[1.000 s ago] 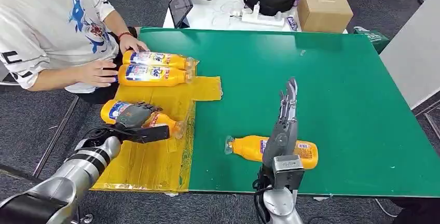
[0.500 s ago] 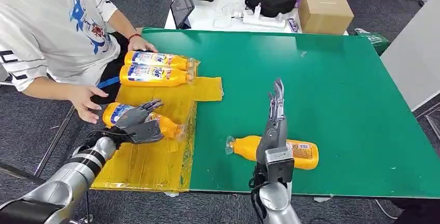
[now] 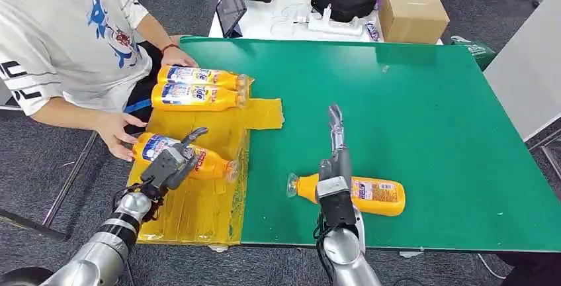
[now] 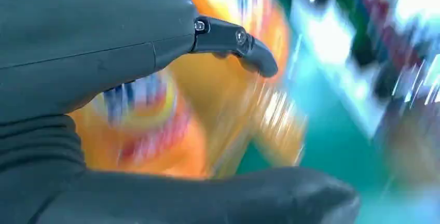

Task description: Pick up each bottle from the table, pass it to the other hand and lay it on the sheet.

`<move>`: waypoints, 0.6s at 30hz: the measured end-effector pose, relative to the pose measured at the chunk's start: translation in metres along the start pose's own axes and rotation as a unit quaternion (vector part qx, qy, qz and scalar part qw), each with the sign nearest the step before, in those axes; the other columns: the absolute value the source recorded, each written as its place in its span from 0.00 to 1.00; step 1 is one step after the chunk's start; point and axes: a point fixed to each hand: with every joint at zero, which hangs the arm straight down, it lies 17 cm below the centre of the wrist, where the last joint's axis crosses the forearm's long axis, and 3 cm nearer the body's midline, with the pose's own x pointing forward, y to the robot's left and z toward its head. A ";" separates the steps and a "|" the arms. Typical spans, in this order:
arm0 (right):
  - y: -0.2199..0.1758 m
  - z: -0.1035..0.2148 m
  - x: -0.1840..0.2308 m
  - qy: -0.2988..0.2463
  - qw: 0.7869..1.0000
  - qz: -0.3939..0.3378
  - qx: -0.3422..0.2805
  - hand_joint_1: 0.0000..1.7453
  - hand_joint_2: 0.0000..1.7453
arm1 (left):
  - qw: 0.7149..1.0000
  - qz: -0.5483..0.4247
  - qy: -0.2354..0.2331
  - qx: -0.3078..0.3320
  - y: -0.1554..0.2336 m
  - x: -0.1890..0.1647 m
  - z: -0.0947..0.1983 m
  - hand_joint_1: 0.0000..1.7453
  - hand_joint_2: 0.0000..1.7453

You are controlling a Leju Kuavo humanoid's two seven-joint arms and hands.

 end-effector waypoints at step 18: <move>-0.082 0.101 -0.149 0.208 0.877 0.348 0.257 0.00 1.00 | 0.944 -0.017 -0.100 0.313 0.076 0.104 0.065 0.00 1.00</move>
